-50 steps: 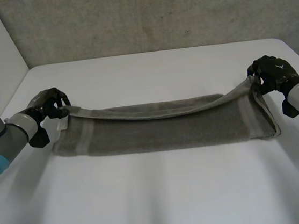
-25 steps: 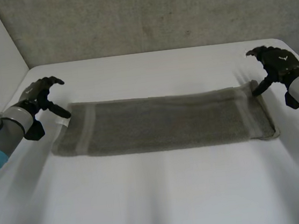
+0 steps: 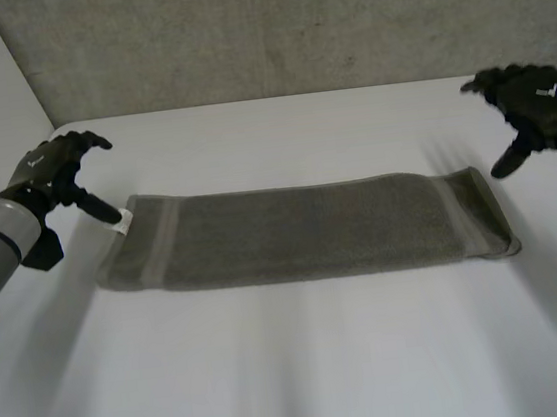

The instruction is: Fold the towel.

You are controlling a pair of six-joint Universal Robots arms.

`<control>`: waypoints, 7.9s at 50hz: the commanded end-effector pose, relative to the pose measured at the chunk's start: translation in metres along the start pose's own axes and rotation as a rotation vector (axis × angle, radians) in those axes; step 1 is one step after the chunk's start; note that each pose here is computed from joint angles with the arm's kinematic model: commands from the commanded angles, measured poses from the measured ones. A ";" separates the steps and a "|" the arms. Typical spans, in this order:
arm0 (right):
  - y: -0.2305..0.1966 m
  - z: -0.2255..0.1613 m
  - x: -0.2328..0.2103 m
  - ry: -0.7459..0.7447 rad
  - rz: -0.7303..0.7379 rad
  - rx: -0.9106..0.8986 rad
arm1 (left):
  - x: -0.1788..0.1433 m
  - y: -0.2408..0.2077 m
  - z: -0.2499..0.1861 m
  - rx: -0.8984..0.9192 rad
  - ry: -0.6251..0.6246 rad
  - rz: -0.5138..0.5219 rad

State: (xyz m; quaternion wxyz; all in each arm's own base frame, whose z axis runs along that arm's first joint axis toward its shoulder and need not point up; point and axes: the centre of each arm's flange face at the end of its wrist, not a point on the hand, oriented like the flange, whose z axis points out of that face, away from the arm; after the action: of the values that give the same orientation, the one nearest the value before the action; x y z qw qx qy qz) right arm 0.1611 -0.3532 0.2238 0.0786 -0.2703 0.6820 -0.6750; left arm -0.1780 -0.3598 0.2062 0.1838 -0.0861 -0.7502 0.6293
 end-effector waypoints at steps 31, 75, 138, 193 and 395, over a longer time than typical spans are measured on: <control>0.103 -0.008 -0.024 -0.046 -0.147 -0.269 | 0.037 0.022 -0.046 0.027 0.063 0.107; 0.110 -0.012 -0.005 -0.019 -0.098 -0.329 | 0.038 0.025 -0.049 0.021 0.064 0.105; 0.005 -0.005 -0.304 -0.520 -0.560 0.300 | 0.041 0.022 -0.046 0.040 0.071 0.110; 0.067 -0.029 -0.133 -0.231 -0.062 -0.244 | 0.162 0.116 0.000 -0.186 0.210 0.199; 0.072 -0.041 -0.097 -0.192 -0.112 -0.280 | 0.092 0.066 -0.041 -0.163 0.157 0.208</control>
State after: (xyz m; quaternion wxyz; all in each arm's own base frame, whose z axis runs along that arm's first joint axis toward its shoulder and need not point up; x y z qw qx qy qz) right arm 0.2132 -0.2729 0.1235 0.0744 -0.3840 0.7432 -0.5429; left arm -0.2582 -0.2793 0.1556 0.1712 -0.2321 -0.7700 0.5692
